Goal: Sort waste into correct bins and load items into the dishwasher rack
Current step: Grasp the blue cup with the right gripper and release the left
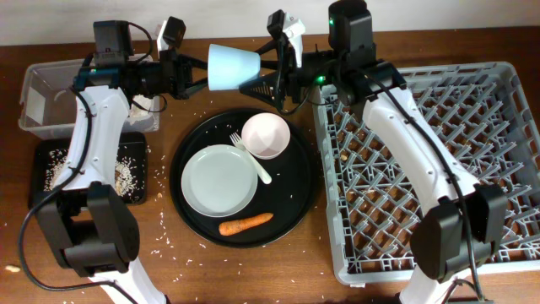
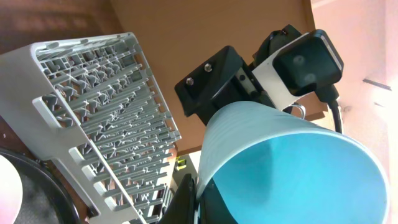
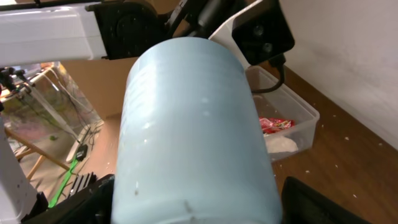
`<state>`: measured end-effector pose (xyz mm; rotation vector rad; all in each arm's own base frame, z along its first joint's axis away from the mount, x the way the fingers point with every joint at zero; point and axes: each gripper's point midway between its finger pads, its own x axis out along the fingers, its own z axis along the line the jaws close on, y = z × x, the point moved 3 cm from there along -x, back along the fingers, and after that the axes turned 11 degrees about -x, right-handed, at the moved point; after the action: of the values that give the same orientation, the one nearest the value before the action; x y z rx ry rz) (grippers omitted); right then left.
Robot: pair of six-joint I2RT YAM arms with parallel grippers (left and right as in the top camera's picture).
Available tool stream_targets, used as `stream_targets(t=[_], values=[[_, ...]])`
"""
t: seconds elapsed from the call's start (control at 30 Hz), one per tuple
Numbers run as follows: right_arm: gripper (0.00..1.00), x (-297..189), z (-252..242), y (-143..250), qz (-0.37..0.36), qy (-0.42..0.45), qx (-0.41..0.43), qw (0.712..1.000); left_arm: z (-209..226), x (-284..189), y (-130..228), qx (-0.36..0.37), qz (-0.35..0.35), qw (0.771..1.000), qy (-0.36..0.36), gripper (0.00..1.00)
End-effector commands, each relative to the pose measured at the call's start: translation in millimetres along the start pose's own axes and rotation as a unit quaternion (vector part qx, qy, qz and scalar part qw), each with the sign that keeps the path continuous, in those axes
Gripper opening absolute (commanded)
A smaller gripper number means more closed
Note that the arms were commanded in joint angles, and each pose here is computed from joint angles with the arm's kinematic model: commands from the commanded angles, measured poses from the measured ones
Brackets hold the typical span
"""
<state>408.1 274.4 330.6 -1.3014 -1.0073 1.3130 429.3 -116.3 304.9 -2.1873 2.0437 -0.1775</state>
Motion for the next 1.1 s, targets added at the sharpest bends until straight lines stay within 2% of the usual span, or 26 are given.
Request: stream_targets(t=[0.0, 0.23, 0.3, 0.4, 0.47, 0.57, 0.6, 0.67, 0.9, 0.97, 1.07], values=[[0.81, 6, 10, -6, -0.012, -0.032, -0.016, 0.999, -8, 0, 0, 0.007, 0.004, 1.000, 0.008, 0.00], [0.74, 7, 17, -13, -0.027, -0.056, -0.035, 0.997, -8, 7, 2, 0.011, 0.012, 1.000, 0.009, 0.00], [0.64, 9, 19, -14, -0.027, -0.058, -0.036, 0.997, -9, 8, 3, 0.011, 0.014, 1.000, 0.010, 0.00], [0.54, 9, 18, -14, -0.027, -0.058, -0.036, 0.997, -9, 9, 3, 0.011, 0.015, 1.000, 0.010, 0.01], [0.53, 9, 18, -14, -0.027, -0.057, -0.037, 0.997, -9, 9, 3, 0.011, 0.015, 1.000, 0.010, 0.01], [0.53, 4, 14, -14, -0.027, -0.050, -0.036, 0.998, -9, 9, 3, 0.010, 0.015, 1.000, 0.010, 0.14], [0.53, -2, 8, -13, -0.028, -0.041, -0.031, 0.998, -9, 9, 3, 0.010, 0.015, 1.000, 0.010, 0.30], [0.53, -15, -1, -10, -0.026, -0.025, -0.023, 0.999, -9, 9, 3, 0.011, 0.015, 1.000, 0.010, 0.40], [0.53, -79, -54, 23, 0.015, 0.110, 0.061, 0.992, -8, 9, 3, 0.011, 0.014, 1.000, 0.009, 0.44], [0.53, -100, -65, 43, 0.044, 0.157, 0.113, 0.980, -3, 10, 0, 0.011, 0.004, 1.000, -0.011, 0.44], [0.53, -128, -64, 69, 0.107, 0.231, 0.191, 0.948, 18, 7, -12, 0.012, -0.036, 0.996, -0.084, 0.44]])
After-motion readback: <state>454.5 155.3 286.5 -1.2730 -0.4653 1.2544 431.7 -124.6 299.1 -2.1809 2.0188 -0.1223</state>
